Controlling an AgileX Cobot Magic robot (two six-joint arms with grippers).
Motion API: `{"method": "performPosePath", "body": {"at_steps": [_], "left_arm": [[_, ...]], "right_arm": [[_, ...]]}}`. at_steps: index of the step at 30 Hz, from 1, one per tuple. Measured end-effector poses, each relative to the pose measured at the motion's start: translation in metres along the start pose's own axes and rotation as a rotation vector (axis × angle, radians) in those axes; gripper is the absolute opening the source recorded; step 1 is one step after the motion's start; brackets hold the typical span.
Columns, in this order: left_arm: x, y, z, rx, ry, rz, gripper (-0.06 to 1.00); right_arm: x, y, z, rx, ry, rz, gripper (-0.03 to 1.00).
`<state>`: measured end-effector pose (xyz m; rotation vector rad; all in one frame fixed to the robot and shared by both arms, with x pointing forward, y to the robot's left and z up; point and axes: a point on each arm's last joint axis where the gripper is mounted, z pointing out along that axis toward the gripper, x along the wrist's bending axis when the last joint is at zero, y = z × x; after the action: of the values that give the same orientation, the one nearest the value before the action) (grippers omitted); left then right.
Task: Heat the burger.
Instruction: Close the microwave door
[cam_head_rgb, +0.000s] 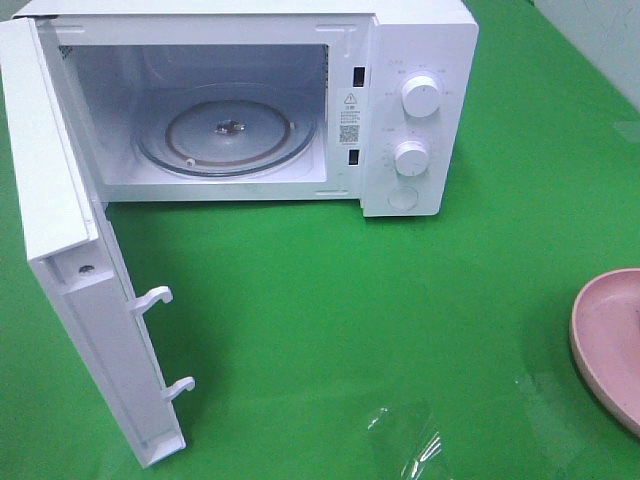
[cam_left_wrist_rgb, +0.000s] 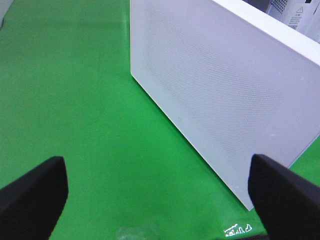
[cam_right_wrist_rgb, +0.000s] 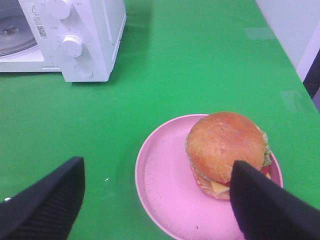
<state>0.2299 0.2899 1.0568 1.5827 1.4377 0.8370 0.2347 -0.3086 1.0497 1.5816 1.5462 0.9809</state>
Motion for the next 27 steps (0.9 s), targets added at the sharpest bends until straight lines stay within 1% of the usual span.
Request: {"method": "performPosePath", "body": {"at_steps": [27], "left_arm": [[0.0000, 0.0000, 0.0000, 0.000, 0.000, 0.000, 0.89]], "right_arm": [[0.0000, 0.0000, 0.0000, 0.000, 0.000, 0.000, 0.77]]}}
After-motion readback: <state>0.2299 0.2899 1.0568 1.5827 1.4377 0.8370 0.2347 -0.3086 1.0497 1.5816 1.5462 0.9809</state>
